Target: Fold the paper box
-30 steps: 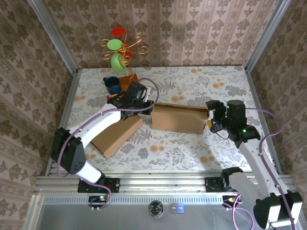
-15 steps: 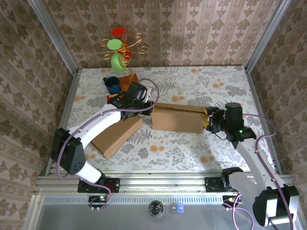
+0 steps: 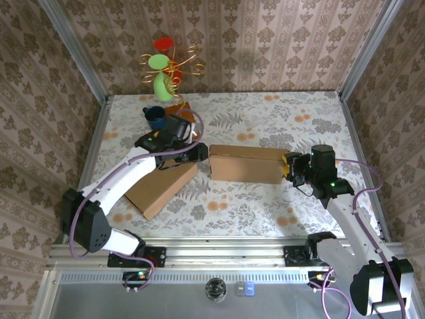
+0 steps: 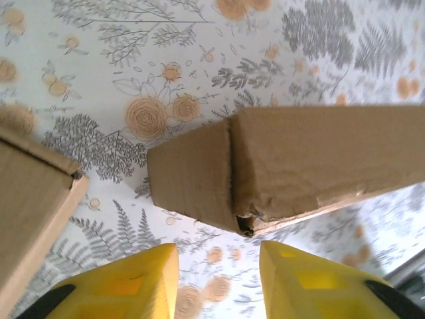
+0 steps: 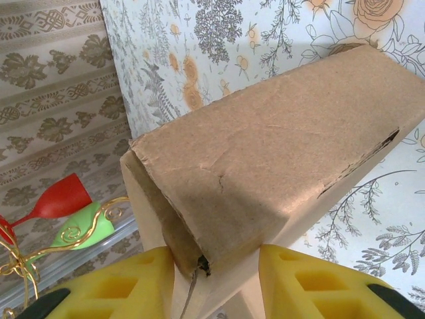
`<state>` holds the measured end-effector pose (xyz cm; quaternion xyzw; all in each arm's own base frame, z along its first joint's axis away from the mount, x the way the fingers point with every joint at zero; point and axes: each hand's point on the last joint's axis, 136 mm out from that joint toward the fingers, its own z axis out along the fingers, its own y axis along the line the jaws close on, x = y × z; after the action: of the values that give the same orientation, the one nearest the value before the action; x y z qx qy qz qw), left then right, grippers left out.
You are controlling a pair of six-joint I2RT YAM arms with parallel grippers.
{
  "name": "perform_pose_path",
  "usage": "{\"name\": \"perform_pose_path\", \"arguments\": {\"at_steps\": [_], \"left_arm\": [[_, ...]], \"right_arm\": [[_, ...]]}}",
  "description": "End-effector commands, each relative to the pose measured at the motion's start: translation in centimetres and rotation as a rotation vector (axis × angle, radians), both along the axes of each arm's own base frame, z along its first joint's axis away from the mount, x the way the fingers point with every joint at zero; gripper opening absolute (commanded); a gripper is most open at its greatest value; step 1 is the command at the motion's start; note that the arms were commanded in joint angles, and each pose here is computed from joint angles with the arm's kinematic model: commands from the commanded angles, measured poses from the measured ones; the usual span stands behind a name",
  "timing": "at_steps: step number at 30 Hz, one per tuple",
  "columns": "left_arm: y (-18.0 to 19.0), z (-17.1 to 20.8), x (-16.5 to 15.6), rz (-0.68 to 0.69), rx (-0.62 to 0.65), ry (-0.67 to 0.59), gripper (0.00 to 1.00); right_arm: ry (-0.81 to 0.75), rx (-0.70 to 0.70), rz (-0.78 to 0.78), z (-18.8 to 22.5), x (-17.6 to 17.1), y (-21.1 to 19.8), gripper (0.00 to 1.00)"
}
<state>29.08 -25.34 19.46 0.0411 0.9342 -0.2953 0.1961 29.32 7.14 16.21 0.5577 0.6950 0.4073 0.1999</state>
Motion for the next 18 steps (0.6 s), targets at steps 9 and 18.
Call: {"name": "perform_pose_path", "arguments": {"at_steps": [9, 18], "left_arm": [[-2.1, 0.4, 1.6, 0.212, -0.219, 0.237, 0.45], [-3.1, -1.1, 2.2, 0.193, -0.217, 0.262, 0.45]], "right_arm": [[0.103, -0.047, -0.016, -3.1, -1.1, -0.8, 0.35], [0.107, -0.045, -0.012, -3.3, -1.0, -0.7, 0.33]]}}
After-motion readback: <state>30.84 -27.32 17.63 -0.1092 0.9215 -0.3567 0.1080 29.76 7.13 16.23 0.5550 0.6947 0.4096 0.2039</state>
